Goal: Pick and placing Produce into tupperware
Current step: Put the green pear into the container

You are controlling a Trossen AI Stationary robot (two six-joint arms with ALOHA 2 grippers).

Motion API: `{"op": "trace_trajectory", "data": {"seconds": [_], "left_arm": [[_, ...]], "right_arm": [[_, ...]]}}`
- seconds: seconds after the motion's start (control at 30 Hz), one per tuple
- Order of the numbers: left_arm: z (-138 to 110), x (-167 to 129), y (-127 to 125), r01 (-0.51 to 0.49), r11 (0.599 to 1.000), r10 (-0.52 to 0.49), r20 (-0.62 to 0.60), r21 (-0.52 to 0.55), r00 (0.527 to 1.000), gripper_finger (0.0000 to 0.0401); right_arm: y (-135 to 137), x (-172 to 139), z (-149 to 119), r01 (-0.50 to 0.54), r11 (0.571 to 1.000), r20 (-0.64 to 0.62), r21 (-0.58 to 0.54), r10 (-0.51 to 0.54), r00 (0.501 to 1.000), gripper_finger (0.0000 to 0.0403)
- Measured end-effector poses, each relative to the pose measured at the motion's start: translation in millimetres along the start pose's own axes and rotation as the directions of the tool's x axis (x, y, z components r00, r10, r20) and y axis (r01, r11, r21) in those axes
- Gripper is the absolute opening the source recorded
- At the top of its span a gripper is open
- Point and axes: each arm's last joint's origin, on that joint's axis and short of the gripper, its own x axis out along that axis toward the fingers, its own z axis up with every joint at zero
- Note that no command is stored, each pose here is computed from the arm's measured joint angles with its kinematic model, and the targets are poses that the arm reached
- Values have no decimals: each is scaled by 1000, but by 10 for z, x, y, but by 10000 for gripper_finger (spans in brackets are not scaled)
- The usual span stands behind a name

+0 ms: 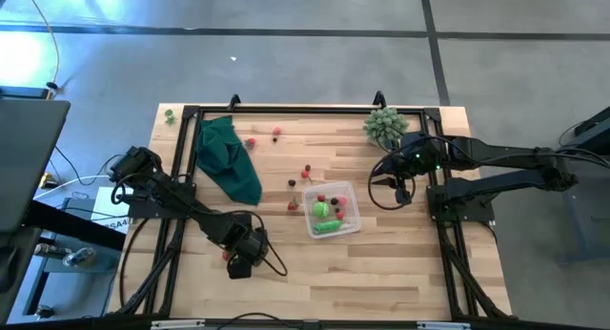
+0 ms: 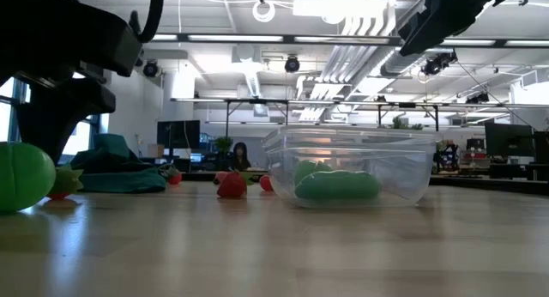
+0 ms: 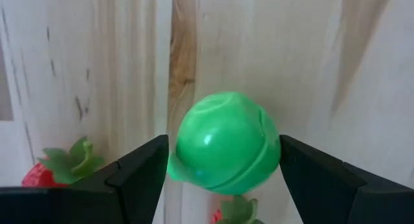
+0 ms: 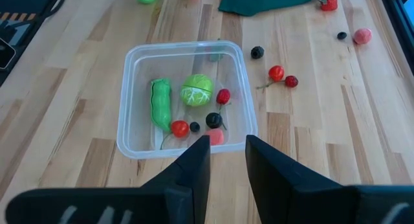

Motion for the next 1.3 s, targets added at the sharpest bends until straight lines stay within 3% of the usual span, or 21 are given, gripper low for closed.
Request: {"op": "trace_trajectory", "data": {"seconds": [0.23, 0.63, 0.93, 1.3], "left_arm": [[-8, -2, 9, -14, 999, 15, -4, 31, 1000, 278], [-1, -2, 16, -42, 966, 39, 16, 255, 999, 278], [3, -2, 17, -54, 886, 47, 26, 460, 999, 278], [18, -2, 6, -57, 752, 38, 43, 657, 998, 278]], "right_arm": [[-1, 0, 0, 1, 1000, 0, 0, -1, 1000, 89], [-1, 0, 0, 1, 1000, 0, 0, -1, 1000, 89], [-1, 0, 0, 0, 1000, 0, 0, 0, 1000, 89], [-1, 0, 0, 0, 1000, 0, 0, 0, 1000, 89]]}}
